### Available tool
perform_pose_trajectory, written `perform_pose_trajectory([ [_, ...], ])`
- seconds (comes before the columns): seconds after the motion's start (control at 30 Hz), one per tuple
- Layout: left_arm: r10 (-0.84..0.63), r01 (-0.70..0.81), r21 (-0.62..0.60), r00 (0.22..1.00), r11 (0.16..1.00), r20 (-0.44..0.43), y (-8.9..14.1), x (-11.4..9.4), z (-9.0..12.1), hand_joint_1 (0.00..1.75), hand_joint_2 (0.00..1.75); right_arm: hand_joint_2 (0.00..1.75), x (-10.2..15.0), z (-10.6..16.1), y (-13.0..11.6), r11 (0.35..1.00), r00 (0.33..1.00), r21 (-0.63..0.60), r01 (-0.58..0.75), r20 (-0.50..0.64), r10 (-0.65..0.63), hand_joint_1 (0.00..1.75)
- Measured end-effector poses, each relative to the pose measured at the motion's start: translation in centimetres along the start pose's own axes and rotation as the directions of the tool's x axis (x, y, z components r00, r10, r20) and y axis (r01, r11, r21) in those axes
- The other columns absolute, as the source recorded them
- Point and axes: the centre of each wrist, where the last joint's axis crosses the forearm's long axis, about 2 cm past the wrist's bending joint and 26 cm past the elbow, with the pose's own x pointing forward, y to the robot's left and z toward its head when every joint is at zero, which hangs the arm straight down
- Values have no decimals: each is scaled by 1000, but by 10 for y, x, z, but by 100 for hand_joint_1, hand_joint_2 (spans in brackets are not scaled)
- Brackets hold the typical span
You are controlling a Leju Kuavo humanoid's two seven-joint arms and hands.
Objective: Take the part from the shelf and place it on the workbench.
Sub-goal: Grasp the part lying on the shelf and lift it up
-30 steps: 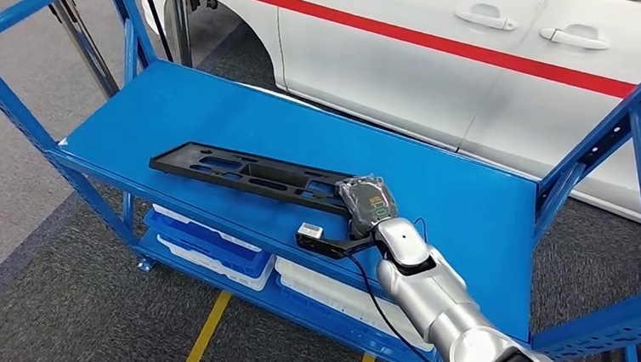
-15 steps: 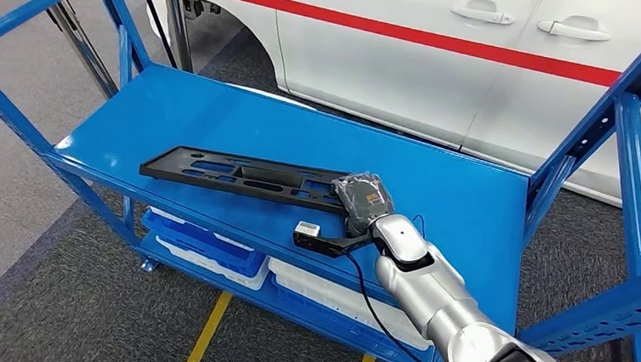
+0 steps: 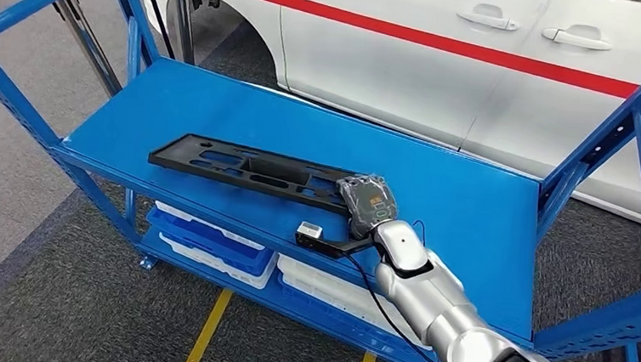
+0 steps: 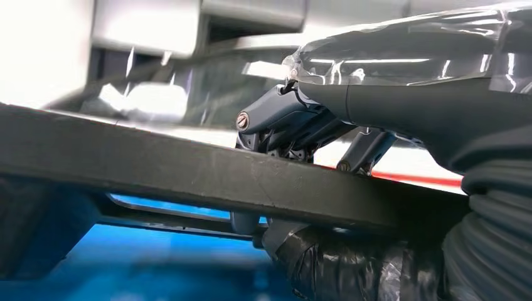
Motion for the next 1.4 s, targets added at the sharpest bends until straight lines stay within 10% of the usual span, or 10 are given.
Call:
perform_pose_trajectory([
  [0.4, -50, 50, -4, 998, 999, -25, -4, 0, 0, 0, 175, 175, 12, 23, 9, 945, 980, -266, -190, 3, 198, 175],
  [1.4, -85, 85, -14, 996, 996, -27, -6, 1, 0, 0, 175, 175, 10, 39, 8, 929, 983, -322, -184, -57, 175, 175],
])
